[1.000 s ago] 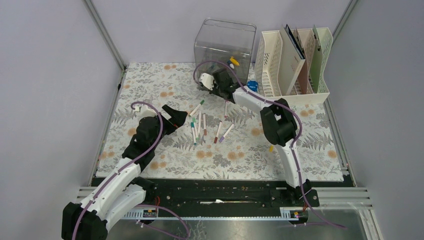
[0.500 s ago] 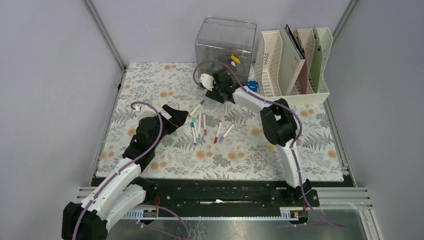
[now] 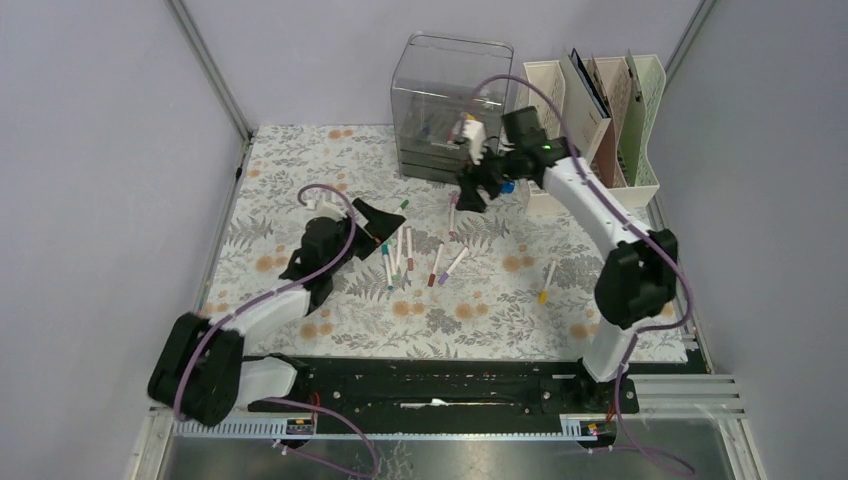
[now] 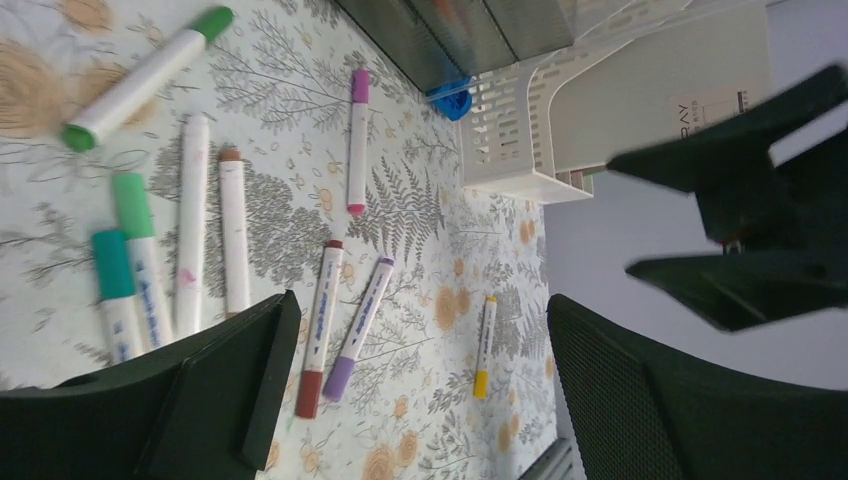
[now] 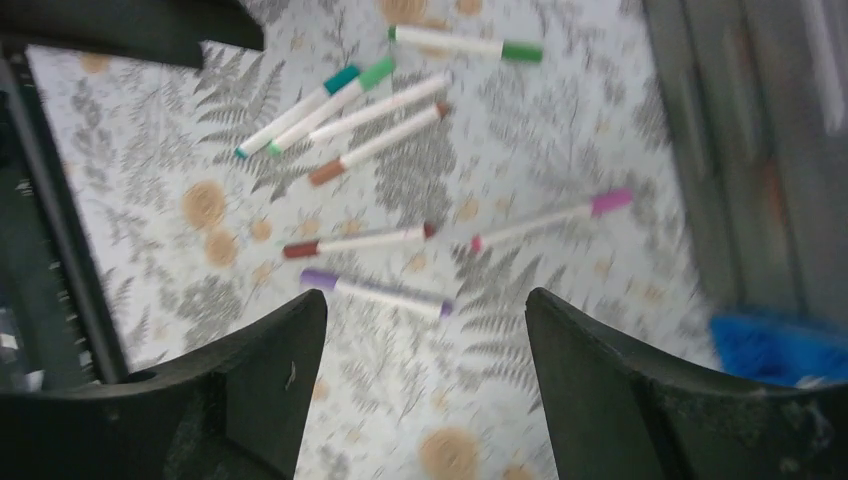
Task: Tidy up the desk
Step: Close the drawer in the storage box, then open the drawer in the storage box.
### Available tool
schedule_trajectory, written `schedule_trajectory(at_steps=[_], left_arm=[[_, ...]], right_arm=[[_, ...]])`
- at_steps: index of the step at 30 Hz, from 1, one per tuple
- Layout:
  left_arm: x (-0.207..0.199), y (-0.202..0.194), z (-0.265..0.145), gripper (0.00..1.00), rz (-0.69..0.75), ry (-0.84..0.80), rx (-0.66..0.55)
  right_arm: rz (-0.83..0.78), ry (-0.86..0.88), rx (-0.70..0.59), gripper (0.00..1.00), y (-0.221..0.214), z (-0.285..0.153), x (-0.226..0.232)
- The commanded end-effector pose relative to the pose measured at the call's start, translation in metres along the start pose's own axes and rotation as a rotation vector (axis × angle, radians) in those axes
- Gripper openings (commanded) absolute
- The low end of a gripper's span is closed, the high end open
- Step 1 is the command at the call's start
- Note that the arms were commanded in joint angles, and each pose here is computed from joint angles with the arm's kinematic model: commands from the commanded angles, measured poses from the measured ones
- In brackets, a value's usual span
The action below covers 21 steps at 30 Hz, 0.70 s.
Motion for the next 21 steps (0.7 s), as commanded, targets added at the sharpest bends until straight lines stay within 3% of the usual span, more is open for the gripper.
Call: schedule_trajectory(at_steps=[1, 4, 9, 14, 21], left_arm=[[-0.044, 0.023, 0.034, 0.98, -0.034, -0.216, -0.008], [-0.040, 0.022, 0.068, 0.97, -0.066, -0.222, 0.021], [-0.027, 0.017, 0.129, 0.81, -0.165, -0.248, 0.049], [-0.008, 0.009, 0.180, 0.66, -0.237, -0.230, 0.031], [0.009, 0.008, 0.222, 0.59, -0.270, -0.172, -0.026]], right_arm=[[0.286, 0.185, 0.020, 0.80, -0.050, -0.030, 0.020], [0.354, 0.155, -0.002, 0.80, -0.076, -0.044, 0.019], [0.430, 0.121, -0.043, 0.81, -0.106, -0.054, 0.021], [0.462, 0.086, -0.088, 0.81, -0.115, -0.065, 0.012], [0.504, 0.103, -0.120, 0.81, -0.116, -0.068, 0.003]])
Point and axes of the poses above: each gripper's point midway between its finger pads, its own z axis out along the fingers, its own x axis along the line the jaws close on, y = z × x, the point moved 6 cm from there along -z, back along the fingers, and after that the axes turned 7 degrees about z, right-handed, at the moved point
